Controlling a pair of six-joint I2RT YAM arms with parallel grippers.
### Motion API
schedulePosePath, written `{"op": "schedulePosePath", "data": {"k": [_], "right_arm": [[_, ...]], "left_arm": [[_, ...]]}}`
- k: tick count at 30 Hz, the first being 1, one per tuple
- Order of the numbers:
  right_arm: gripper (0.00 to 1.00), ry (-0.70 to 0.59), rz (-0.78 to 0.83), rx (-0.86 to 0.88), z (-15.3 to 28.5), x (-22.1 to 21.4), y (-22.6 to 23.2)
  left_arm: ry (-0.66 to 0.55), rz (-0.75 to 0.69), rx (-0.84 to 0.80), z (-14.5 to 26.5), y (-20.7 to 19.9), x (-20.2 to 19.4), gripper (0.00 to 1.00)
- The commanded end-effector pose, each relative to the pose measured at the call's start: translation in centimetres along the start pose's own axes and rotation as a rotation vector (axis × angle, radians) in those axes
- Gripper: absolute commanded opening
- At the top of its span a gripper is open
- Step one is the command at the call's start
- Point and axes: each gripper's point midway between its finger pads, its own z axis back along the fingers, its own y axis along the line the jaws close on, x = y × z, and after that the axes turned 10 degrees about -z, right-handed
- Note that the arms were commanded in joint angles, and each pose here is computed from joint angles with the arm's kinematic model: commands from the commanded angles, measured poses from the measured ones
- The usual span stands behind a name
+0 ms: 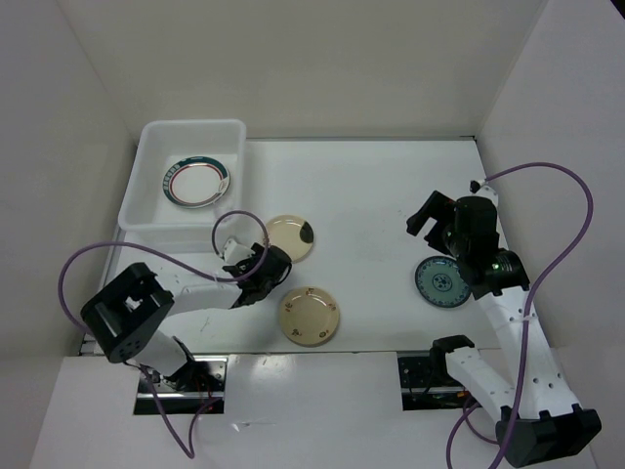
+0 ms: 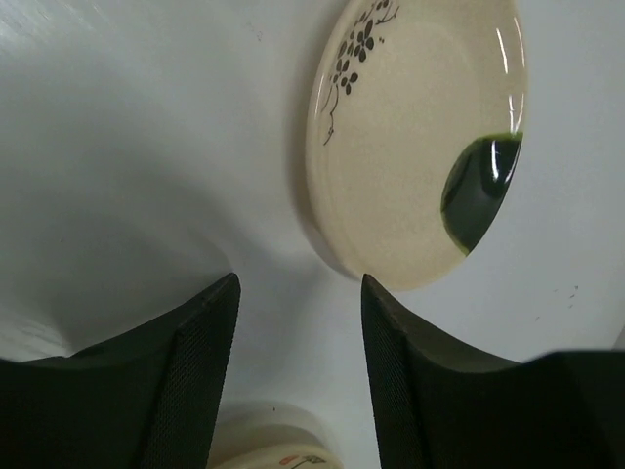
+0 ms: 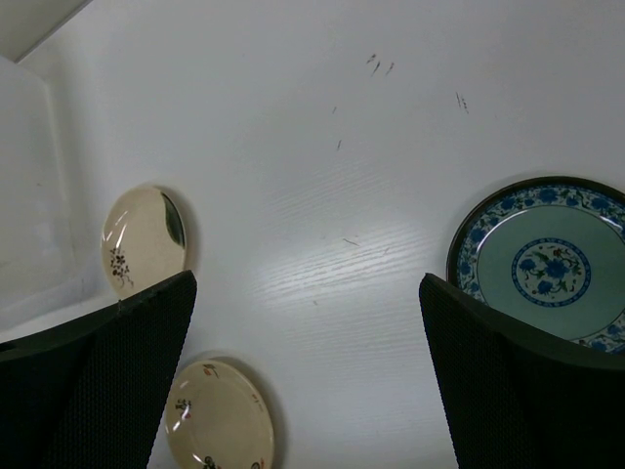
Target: Place the mixed dishes into the plastic bin
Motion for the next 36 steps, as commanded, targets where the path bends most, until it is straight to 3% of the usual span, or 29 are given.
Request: {"op": "schedulePosePath", "data": {"k": [1, 10, 13, 14, 17, 19, 21, 24, 31, 34, 36], "right_arm": [[1.00, -0.007, 0.001, 0.008, -0.5, 0.0, 0.3], [1.00, -0.001, 0.002, 0.001, -0.7, -0.1, 0.2], [1.00, 0.006, 0.003, -0.005, -0.9, -0.2, 0.2], [1.00, 0.006, 0.003, -0.005, -0.9, -0.2, 0.2], [1.00, 0.006, 0.003, -0.005, -0.9, -0.2, 0.2], [1.00, 0.006, 0.003, -0.005, -0.9, -0.2, 0.2], [1.00, 0.006, 0.003, -0.005, -0.9, -0.2, 0.2], [1.00, 0.011, 0.008, 0.001, -0.9, -0.4, 0.3], [1.00, -0.020, 0.004, 0.015, -0.2, 0.2, 0.5], [1.00, -0.039, -0.008, 0.012, 0.1, 0.5, 0.4], [1.00, -0.055, -0.010, 0.011, 0.3, 0.8, 0.4]], "left_arm": [[-0.060, 0.101, -0.023, -0.7, -1.8, 0.8, 0.59], [-0.067, 0.137, 0.050, -3.1, -1.0, -0.6, 0.53], [-0.067, 0.136, 0.064, -3.8, -1.0, -1.0, 0.42], [-0.067, 0.130, 0.073, -4.0, -1.1, -1.2, 0.32], [-0.067, 0.130, 0.073, -4.0, -1.1, -1.2, 0.17], [-0.067, 0.130, 0.073, -4.0, -1.1, -1.2, 0.01], [-0.057, 0.116, 0.066, -3.9, -1.4, -1.3, 0.00], [-0.030, 0.037, -0.003, -3.3, -3.7, -1.3, 0.00], [0.024, -0.087, -0.358, 1.1, -15.5, 0.4, 0.00], [-0.003, -0.065, -0.512, 3.9, -21.6, 3.9, 0.00], [-0.042, -0.051, -0.539, 4.4, -23.2, 6.7, 0.00]]}}
